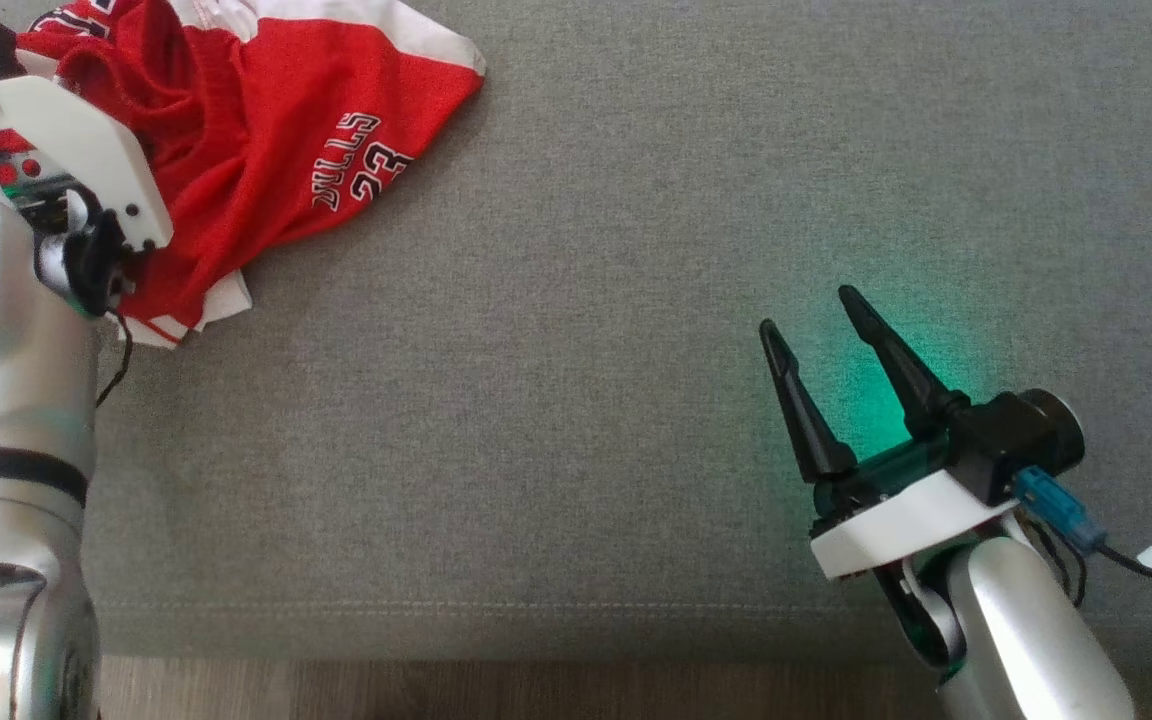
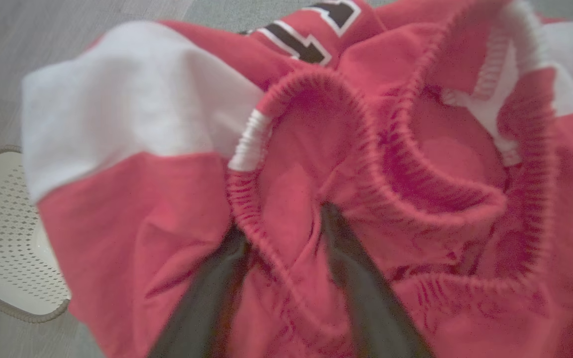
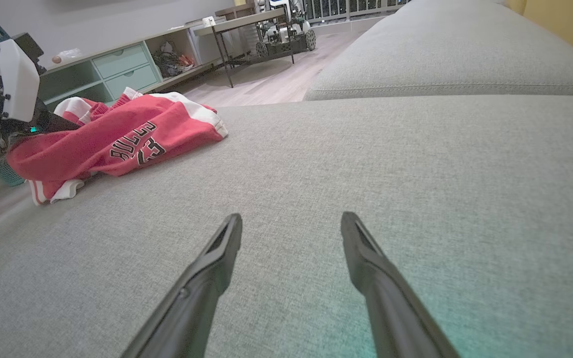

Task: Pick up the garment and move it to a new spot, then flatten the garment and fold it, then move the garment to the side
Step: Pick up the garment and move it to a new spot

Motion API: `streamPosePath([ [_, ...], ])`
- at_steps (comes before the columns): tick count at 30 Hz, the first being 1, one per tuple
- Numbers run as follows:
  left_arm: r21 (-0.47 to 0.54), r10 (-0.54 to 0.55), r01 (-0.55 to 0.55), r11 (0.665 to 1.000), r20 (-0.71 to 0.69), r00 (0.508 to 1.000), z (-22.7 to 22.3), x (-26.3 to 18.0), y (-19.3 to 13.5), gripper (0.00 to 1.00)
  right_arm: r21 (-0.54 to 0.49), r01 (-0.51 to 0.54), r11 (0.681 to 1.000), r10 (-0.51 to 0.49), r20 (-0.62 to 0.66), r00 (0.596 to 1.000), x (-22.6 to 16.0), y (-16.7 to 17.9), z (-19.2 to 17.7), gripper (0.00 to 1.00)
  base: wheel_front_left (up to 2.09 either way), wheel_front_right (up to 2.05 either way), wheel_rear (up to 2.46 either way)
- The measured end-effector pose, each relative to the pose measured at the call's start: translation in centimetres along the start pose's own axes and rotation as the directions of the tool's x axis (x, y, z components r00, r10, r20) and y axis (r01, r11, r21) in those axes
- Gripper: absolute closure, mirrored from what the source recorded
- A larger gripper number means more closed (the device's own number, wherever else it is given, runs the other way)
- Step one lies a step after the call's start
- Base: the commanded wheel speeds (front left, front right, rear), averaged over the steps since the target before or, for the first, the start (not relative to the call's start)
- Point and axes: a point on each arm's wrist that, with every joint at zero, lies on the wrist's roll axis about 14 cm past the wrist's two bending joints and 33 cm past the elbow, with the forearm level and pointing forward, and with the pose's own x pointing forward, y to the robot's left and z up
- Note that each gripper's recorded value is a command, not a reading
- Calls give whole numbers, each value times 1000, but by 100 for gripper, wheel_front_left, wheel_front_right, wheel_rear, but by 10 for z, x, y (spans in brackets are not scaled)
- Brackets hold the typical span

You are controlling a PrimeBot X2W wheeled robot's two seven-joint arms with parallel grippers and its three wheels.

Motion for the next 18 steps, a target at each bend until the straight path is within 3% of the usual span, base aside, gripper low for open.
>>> streamPosePath([
  [3, -3, -2, 2, 1000, 36, 999, 5, -2, 0, 100, -2, -1, 1000, 1, -5, 1000, -1, 0, -1, 0, 0, 0, 0],
  [8, 3, -16, 16, 1000, 257, 966, 46, -19, 2, 100, -14, -5, 1000, 5, 9, 1000, -3, 3, 7, 0, 0, 0, 0],
  [12, 47, -51, 34, 998, 428, 902, 88, -45, -3, 100, -29, -15, 999, 16, 42, 999, -6, 10, 22, 0, 0, 0, 0],
  [18, 151, -153, 72, 986, 639, 754, 153, -99, -27, 100, -34, -22, 999, 25, 84, 996, -18, 21, 41, 0, 0, 0, 0],
])
